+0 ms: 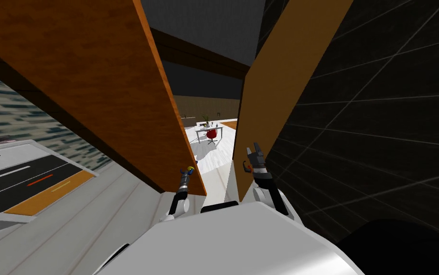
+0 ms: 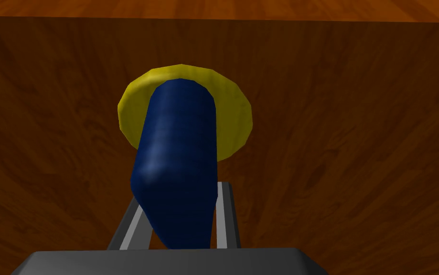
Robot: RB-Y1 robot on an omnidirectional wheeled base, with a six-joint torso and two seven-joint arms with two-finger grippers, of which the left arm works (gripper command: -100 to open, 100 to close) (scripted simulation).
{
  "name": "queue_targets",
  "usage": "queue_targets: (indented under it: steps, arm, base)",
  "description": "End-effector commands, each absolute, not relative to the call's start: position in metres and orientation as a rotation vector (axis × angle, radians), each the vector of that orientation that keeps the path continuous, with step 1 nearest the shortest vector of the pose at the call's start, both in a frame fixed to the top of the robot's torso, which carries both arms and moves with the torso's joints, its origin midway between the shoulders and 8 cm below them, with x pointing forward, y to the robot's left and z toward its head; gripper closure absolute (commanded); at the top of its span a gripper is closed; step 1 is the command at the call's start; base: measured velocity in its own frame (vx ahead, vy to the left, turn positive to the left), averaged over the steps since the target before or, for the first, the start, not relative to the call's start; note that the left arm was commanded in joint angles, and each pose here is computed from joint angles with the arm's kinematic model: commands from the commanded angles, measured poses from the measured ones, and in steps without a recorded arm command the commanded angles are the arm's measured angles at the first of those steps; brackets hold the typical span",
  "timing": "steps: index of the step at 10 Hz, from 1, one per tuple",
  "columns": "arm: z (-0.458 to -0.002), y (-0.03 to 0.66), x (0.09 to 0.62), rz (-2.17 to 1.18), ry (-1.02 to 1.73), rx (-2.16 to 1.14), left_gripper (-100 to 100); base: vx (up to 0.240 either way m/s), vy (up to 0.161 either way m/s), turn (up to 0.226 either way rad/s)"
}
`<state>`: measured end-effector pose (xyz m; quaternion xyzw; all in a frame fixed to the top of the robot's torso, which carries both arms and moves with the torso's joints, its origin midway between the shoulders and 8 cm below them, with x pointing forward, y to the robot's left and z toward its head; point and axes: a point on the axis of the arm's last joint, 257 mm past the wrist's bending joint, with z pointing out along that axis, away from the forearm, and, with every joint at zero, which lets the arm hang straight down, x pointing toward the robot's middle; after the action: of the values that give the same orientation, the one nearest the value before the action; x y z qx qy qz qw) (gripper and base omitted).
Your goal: Pull the door open
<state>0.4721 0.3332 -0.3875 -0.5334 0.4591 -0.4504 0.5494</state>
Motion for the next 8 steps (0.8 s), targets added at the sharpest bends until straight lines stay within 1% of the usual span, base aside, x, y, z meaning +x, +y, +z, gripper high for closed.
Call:
queue_targets:
  steps: [1, 3, 4, 7, 8]
  arm:
    - [-0.3877, 0.3189, 0.4744, -1.105, 1.106, -1.256, 100]
    - [-0.3889, 0.3167, 0.4738, -1.117, 1.119, -1.254, 100]
    - [-0.3894, 0.3157, 0.4737, -1.121, 1.123, -1.254, 100]
    - [-0.3901, 0.3137, 0.4733, -1.129, 1.130, -1.253, 100]
    - [-0.3903, 0.3131, 0.4732, -1.131, 1.132, -1.252, 100]
  base:
    - [0.021, 0.024, -0.165]
    - [0.138, 0.055, -0.101]
    - [0.175, 0.041, -0.031]
    - [0.107, 0.020, -0.006]
    - [0.219, 0.036, 0.000]
